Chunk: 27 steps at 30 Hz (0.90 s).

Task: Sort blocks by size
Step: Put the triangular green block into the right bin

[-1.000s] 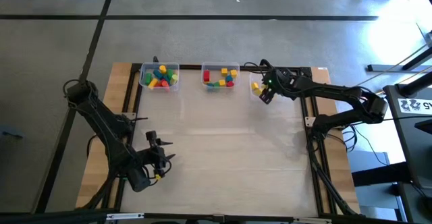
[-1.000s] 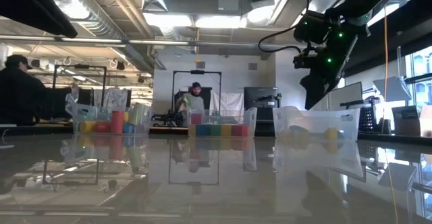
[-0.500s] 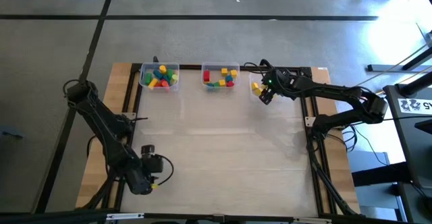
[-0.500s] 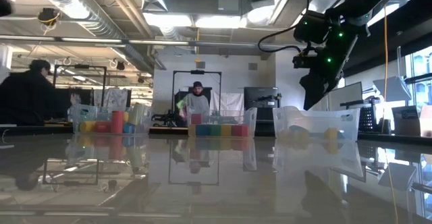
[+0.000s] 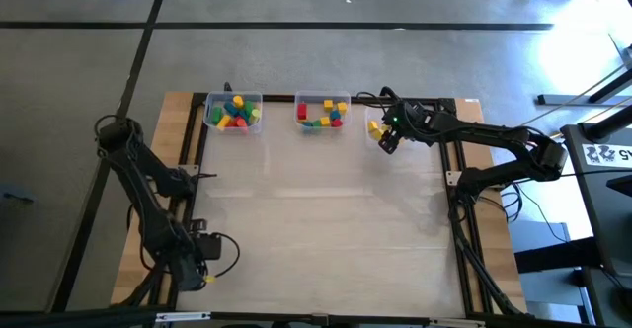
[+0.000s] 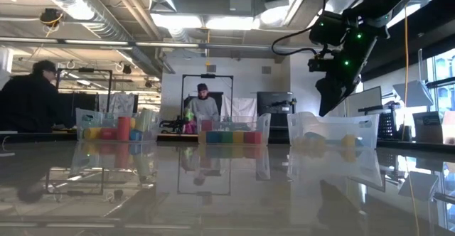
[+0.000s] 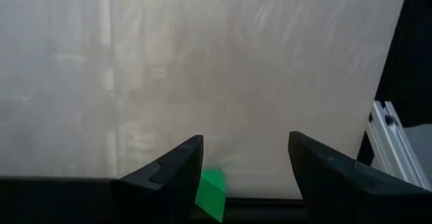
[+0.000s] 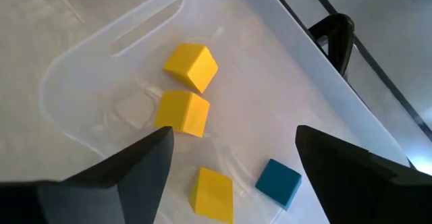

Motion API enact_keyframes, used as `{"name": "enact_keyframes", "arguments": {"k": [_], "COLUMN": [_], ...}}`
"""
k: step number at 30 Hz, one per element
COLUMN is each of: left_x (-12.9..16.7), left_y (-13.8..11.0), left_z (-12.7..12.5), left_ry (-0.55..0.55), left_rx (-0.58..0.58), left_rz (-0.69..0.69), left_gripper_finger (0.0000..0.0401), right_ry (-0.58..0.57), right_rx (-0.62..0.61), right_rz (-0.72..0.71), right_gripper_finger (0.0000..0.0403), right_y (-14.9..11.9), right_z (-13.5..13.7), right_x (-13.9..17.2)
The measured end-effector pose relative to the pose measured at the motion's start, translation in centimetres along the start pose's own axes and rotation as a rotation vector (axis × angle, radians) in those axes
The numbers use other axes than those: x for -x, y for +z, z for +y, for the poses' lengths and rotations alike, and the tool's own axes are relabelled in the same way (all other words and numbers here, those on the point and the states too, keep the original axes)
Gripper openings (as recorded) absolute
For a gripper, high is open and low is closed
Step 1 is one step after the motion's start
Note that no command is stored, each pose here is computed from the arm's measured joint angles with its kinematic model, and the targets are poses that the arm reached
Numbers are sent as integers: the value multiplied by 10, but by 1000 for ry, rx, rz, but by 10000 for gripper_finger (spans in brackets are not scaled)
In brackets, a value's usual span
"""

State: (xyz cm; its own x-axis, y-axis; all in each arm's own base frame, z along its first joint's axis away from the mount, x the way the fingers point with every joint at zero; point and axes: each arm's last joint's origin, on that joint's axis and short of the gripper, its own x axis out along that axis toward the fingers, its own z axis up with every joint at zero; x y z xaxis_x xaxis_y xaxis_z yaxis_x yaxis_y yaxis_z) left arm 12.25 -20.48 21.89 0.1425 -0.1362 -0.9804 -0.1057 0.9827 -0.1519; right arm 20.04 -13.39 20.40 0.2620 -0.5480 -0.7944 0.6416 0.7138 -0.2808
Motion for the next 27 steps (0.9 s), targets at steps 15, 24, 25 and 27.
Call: {"name": "enact_keyframes", "arguments": {"k": [15,24,25,27], "left_x": [-40,-58,-60,-65], "left_y": [-15,-27,-29,-31], "left_z": [-10,-15,-15,-17], "left_ry": [146,210,216,227], "left_rx": [7,-66,-74,-92], "left_rz": [251,342,356,374], "left_gripper_finger": [213,213,213,213], "right_ry": [14,17,16,16], "right_rx": [-17,-16,-16,-16], "right_rz": [-53,-49,-49,-49], "right_gripper_finger": [317,317,317,317], "right_y": [5,5,5,5], "right_z": [0,0,0,0], "right_x": [0,0,0,0]}}
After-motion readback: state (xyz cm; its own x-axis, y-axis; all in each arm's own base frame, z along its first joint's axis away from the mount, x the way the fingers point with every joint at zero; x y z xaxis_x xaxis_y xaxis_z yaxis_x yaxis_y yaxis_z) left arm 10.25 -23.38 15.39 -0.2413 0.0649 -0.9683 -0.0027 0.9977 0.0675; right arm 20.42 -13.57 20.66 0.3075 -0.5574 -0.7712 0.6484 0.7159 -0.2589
